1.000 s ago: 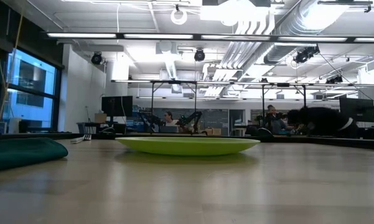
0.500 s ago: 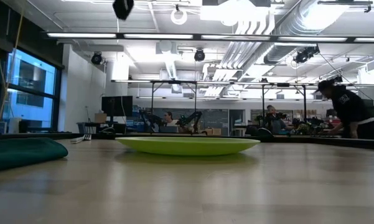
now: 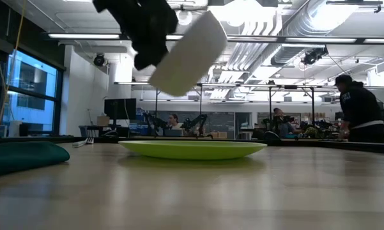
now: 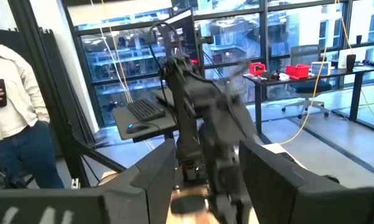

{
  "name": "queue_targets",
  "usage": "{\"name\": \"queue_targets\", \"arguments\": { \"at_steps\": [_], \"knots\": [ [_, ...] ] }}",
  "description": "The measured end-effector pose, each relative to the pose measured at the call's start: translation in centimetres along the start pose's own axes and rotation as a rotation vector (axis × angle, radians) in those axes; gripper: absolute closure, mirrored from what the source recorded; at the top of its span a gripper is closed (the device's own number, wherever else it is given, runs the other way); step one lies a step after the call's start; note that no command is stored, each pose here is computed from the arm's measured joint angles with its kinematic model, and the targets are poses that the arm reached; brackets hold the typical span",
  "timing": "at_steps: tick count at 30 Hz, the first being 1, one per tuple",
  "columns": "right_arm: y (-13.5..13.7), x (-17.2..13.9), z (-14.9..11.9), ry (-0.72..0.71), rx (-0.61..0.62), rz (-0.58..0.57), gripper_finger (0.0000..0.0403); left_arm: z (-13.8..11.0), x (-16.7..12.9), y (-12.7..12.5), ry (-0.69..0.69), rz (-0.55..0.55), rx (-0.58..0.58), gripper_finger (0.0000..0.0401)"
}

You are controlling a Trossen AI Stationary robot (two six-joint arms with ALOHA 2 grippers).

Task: Set table place
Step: Stack the white bowl on top of the green plate

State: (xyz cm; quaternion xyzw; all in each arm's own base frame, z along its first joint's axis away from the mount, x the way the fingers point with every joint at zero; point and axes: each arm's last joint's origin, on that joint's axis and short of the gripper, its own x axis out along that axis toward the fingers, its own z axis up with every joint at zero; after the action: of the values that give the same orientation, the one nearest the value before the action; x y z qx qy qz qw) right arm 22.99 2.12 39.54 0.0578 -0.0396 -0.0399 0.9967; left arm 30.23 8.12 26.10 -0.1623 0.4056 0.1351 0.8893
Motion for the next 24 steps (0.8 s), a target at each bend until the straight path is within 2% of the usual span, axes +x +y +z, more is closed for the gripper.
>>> {"name": "queue_targets", "arguments": {
  "at_steps": [11, 16, 24],
  "knots": [
    [0.0, 0.0, 0.0, 0.000, 0.000, -0.001, 0.0233, -0.5, 6.6, 0.7, 0.237, 0.090, 0.010, 0.0401],
    [-0.1, 0.0, 0.0, -0.003, -0.001, -0.031, 0.0233, -0.5, 8.2, 0.8, 0.266, 0.101, 0.008, 0.0401],
    [-0.1, 0.0, 0.0, -0.003, 0.000, -0.032, 0.0233, -0.3, 8.3, 0.8, 0.274, 0.106, 0.043, 0.0393]
  ]
}}
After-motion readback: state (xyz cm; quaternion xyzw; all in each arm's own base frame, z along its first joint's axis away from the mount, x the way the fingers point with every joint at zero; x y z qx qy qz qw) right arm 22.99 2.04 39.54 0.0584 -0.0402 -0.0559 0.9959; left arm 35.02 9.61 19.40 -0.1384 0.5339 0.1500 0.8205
